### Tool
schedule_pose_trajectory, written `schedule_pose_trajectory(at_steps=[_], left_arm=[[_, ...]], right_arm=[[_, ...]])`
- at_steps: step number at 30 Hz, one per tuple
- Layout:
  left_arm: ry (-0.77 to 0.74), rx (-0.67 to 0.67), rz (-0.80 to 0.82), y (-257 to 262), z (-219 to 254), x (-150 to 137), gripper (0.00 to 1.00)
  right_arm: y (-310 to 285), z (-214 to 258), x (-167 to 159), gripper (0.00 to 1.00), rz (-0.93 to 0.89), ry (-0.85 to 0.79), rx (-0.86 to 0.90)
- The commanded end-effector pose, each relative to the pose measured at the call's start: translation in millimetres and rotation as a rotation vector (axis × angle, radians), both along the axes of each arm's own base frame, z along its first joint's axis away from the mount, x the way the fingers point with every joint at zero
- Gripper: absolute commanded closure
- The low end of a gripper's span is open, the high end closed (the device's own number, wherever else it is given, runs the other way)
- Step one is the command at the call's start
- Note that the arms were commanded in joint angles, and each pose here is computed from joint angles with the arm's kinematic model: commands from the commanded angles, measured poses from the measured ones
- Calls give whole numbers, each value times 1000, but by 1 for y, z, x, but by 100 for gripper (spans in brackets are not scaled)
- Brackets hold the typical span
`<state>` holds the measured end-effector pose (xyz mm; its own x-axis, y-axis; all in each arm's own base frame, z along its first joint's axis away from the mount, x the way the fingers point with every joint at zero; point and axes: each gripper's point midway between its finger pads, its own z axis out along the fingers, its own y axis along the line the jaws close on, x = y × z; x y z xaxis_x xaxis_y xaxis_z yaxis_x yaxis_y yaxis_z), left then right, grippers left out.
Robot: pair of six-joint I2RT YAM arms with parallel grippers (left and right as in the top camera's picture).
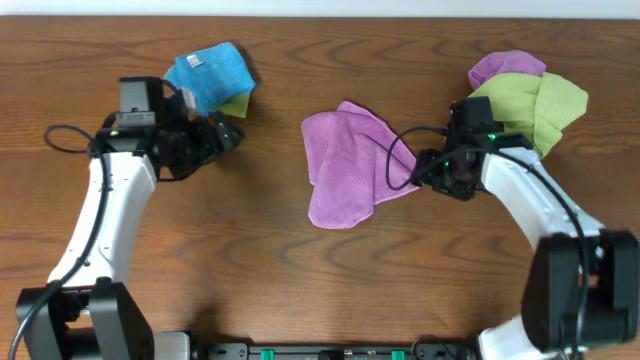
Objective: Fold the cloth
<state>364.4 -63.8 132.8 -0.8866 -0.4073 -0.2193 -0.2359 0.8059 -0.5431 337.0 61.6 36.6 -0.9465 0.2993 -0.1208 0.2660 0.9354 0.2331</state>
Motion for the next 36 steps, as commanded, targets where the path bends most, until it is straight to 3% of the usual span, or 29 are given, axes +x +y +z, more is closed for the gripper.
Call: schedule_pose_trajectory(at_steps=[1, 6, 12, 14, 16, 17, 22, 31, 36], left_arm=[[-15, 51, -21, -7, 9, -2, 4], [36, 50, -70, -23, 4, -16, 4], [62, 38, -89, -33, 0, -23, 5], [84, 27, -68, -33, -3, -24, 5], [99, 4, -71, -37, -6, -26, 5], [108, -3, -72, -38, -8, -27, 5], [131, -31, -83, -42, -12, -30, 5], [154, -106, -112, -56, -17, -30, 5], [183, -133, -142, -74, -30, -29, 5]], right_arm=[[-9, -17, 1, 36, -65, 38, -9], [-5, -30, 8, 46, -86, 47, 22], [-2, -28, 23, 52, -92, -13, 41], [2, -27, 26, 63, -89, -26, 63], [6, -25, 29, 81, -85, -35, 87], [8, -24, 29, 98, -81, -36, 101], [9, -8, 30, 99, -65, -61, 108], [-25, 117, 60, 99, -97, -447, -68], [-27, 125, 58, 99, -84, -464, -78]])
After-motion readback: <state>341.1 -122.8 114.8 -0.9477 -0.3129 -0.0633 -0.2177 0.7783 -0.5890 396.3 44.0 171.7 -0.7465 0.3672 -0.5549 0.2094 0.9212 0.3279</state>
